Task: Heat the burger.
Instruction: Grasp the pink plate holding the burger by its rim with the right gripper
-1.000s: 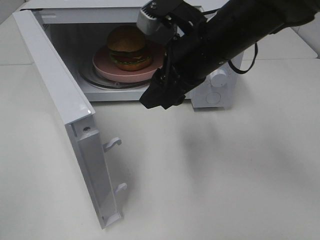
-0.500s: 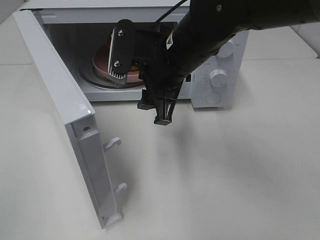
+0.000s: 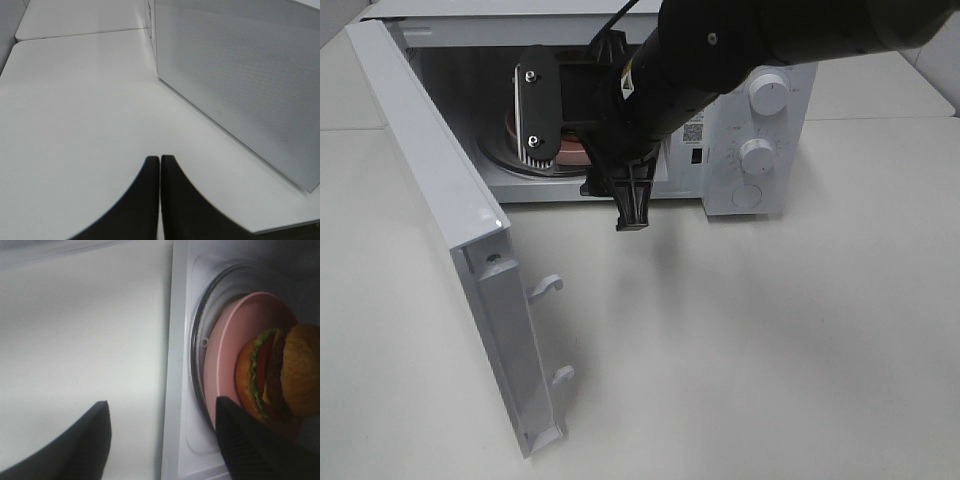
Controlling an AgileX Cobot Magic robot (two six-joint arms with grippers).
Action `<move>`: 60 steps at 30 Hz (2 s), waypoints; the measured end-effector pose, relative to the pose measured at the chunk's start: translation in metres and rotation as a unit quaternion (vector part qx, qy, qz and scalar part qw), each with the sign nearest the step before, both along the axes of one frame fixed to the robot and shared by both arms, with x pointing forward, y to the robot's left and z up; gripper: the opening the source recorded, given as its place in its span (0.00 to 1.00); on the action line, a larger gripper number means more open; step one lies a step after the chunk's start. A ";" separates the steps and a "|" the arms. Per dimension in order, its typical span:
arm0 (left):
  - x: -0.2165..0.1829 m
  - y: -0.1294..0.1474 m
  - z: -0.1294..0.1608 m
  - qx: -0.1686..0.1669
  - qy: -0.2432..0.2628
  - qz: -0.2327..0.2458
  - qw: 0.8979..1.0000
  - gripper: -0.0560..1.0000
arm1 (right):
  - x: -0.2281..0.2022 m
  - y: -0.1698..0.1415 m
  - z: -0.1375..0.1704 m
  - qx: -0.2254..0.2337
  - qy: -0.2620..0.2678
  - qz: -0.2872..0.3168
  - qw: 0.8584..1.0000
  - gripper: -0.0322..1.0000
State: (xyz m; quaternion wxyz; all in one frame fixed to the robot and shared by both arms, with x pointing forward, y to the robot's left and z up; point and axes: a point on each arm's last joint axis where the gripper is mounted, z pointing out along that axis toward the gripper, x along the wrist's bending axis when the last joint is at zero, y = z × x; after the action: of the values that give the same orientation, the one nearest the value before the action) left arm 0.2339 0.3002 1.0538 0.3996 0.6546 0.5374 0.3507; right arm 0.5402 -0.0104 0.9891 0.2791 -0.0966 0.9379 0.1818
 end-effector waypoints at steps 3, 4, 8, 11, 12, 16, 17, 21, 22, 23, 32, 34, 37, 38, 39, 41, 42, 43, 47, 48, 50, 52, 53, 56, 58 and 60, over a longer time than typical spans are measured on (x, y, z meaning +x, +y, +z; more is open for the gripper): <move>0.000 0.000 0.000 0.000 0.000 0.000 1.000 0.05 | 0.003 0.007 -0.004 -0.007 -0.013 0.013 1.000 0.58; 0.000 0.000 0.000 0.000 0.000 0.000 1.000 0.05 | 0.005 0.008 -0.006 -0.008 -0.014 0.014 1.000 0.58; 0.000 0.000 0.000 0.000 0.000 0.000 1.000 0.05 | 0.012 0.016 -0.007 0.003 -0.026 0.017 1.000 0.58; 0.000 0.000 0.000 0.000 0.000 0.000 1.000 0.05 | 0.015 0.019 -0.008 0.004 -0.028 0.017 0.999 0.58; 0.000 0.000 0.000 0.000 0.000 0.000 1.000 0.05 | 0.016 0.020 -0.009 0.005 -0.029 0.017 0.999 0.58; 0.000 0.000 0.000 0.000 0.000 0.000 1.000 0.05 | 0.021 0.025 -0.015 0.002 -0.028 0.018 0.999 0.58; 0.000 0.000 0.000 0.000 0.000 0.000 1.000 0.05 | 0.022 0.026 -0.017 0.001 -0.028 0.018 0.999 0.58; 0.000 0.000 0.000 0.000 0.000 0.000 1.000 0.05 | 0.026 0.030 -0.028 -0.004 -0.022 0.018 1.000 0.58; 0.000 0.000 0.000 0.000 0.000 0.000 1.000 0.05 | 0.027 0.031 -0.030 -0.006 -0.022 0.019 1.000 0.58; 0.000 0.000 0.000 0.000 0.000 0.000 1.000 0.05 | 0.029 0.031 -0.034 -0.014 -0.026 0.023 0.999 0.58; 0.000 0.000 0.000 0.000 0.000 0.000 1.000 0.05 | 0.038 0.036 -0.037 -0.019 -0.042 0.015 0.999 0.58; 0.000 0.000 0.000 0.000 0.000 0.000 1.000 0.05 | 0.041 0.039 -0.038 -0.016 -0.044 0.011 0.999 0.58; 0.000 0.000 0.000 0.000 0.000 0.000 1.000 0.05 | 0.044 0.042 -0.040 -0.015 -0.046 0.010 0.999 0.58; 0.000 0.000 0.000 0.000 0.000 0.000 1.000 0.05 | 0.044 0.042 -0.040 -0.015 -0.046 0.010 0.999 0.58; 0.000 0.000 0.000 0.000 0.000 0.000 1.000 0.05 | 0.046 0.043 -0.041 -0.015 -0.048 0.011 0.999 0.58; 0.000 0.000 0.000 0.000 0.000 0.000 1.000 0.05 | 0.046 0.044 -0.039 -0.013 -0.050 0.011 0.999 0.58; 0.000 0.000 0.000 0.000 0.000 0.000 1.000 0.05 | 0.047 0.045 -0.040 -0.011 -0.053 0.012 0.998 0.58; 0.000 0.000 0.000 0.000 0.000 0.000 1.000 0.05 | 0.047 0.045 -0.040 -0.011 -0.053 0.012 0.998 0.58; 0.000 0.000 0.000 0.000 0.000 0.000 1.000 0.05 | 0.048 0.046 -0.043 -0.009 -0.054 0.014 0.998 0.58; 0.000 0.000 0.000 0.000 0.000 0.000 1.000 0.05 | 0.048 0.046 -0.043 -0.009 -0.054 0.014 0.998 0.58; 0.000 0.000 0.000 0.000 0.000 0.000 1.000 0.05 | 0.049 0.048 -0.047 -0.009 -0.053 0.015 0.998 0.58; 0.000 0.000 0.000 0.000 0.000 0.000 1.000 0.05 | 0.049 0.048 -0.049 -0.011 -0.052 0.015 0.998 0.58; 0.000 0.000 0.000 0.000 0.000 0.000 1.000 0.05 | 0.049 0.048 -0.048 -0.010 -0.053 0.016 0.998 0.58; 0.000 0.000 0.000 0.000 0.000 0.000 1.000 0.05 | 0.050 0.049 -0.048 -0.006 -0.056 0.017 0.998 0.58; 0.000 0.000 0.000 0.000 0.000 0.000 1.000 0.05 | 0.050 0.049 -0.047 -0.001 -0.060 0.019 0.998 0.58; 0.000 0.000 0.000 0.000 0.000 0.000 1.000 0.05 | 0.050 0.050 -0.047 0.004 -0.061 0.017 0.998 0.58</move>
State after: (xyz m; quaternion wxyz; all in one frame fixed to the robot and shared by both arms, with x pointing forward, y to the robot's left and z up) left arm 0.2339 0.3002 1.0538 0.3996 0.6546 0.5374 0.3507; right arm 0.5906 0.0395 0.9424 0.3328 -0.1218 0.9168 0.1839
